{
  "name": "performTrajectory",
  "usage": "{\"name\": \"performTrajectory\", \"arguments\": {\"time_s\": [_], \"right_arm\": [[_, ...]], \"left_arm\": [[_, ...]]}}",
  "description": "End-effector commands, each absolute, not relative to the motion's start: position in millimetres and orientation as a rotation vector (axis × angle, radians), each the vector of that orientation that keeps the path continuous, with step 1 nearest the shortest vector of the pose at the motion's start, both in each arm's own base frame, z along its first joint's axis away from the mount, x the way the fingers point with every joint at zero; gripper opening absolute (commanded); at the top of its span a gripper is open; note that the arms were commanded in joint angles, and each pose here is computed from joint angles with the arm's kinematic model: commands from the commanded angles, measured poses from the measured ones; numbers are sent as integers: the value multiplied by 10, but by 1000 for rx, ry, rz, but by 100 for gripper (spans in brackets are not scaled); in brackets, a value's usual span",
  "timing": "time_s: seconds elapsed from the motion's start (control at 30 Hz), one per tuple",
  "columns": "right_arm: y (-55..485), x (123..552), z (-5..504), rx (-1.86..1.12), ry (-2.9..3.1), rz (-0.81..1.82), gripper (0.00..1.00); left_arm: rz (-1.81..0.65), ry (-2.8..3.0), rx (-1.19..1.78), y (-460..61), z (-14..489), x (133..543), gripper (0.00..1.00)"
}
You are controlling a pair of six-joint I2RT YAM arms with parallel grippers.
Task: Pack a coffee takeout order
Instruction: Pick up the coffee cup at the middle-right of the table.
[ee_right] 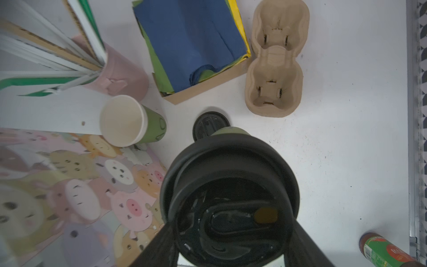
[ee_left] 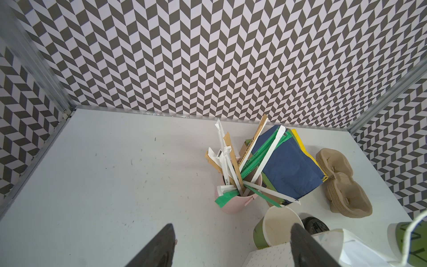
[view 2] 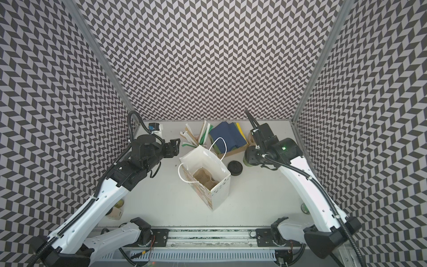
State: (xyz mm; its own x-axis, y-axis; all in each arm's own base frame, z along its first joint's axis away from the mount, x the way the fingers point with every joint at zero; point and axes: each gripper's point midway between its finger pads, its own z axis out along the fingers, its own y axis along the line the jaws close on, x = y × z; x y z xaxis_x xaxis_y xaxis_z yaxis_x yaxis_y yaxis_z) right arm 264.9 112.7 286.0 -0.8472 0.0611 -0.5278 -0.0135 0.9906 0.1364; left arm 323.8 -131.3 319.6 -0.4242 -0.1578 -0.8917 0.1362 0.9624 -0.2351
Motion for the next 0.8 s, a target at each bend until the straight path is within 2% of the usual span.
{"name": "performTrajectory", "arguments": {"time_s": [0.0, 0.77], "right_arm": [[1162, 2523, 3145, 32, 2506, 258, 57], [1326, 2124, 3961, -114, 2284, 535, 55]], "left_arm": [[-337, 1971, -18, -1317, 3203, 3261, 79], [-345, 1970, -25, -1296, 3187, 3292, 78]]}}
